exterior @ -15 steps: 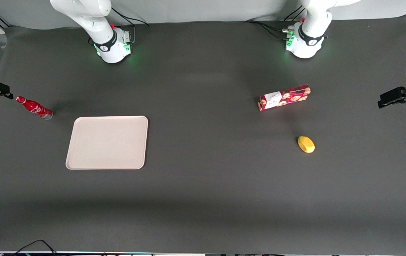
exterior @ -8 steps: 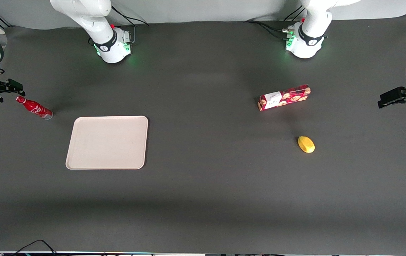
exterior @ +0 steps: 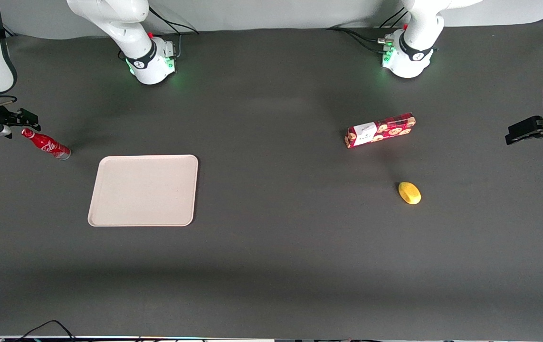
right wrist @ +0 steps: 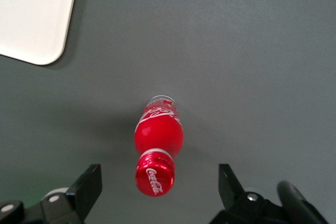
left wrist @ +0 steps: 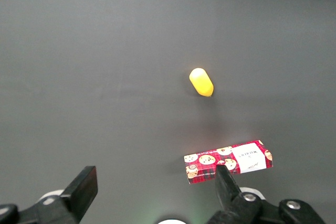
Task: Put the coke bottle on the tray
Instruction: 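Close the right gripper around the bottle's cap end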
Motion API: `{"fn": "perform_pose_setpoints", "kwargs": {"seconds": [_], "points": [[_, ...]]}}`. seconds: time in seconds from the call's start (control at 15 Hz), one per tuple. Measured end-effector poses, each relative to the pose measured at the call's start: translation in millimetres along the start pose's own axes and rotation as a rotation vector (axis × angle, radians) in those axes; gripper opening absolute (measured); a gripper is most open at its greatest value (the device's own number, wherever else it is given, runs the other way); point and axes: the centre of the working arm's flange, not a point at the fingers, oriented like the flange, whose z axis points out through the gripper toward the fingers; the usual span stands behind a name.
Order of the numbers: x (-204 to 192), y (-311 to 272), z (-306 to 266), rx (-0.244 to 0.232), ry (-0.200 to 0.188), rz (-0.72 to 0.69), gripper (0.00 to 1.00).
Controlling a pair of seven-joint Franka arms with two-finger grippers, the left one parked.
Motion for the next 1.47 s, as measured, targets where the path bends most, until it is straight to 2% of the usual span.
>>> {"fn": "perform_pose_setpoints", "kwargs": {"seconds": [0.2,0.33,0.4,0.47,1.0,1.07,1.2,1.4,1.47], "points": [[0.2,0.0,3.6,-0.005,0.001,0.0,0.97],[0.1,0.0,5.6,-0.006,0.001,0.0,0.87],[0.0,0.1,6.4,-0.006,0.0,0.0,0.86],[-0.1,0.2,7.3,-0.006,-0.001,0.0,0.79],[-1.3,1.2,14.8,-0.001,-0.015,-0.002,0.67],[-1.3,1.2,14.9,0.0,-0.015,-0.002,0.6],[-1.3,1.2,15.4,0.0,-0.016,-0.002,0.57],[-1.1,1.1,15.9,0.002,-0.015,0.0,0.32],[-1.1,1.1,16.0,0.003,-0.016,0.0,0.32]]}}
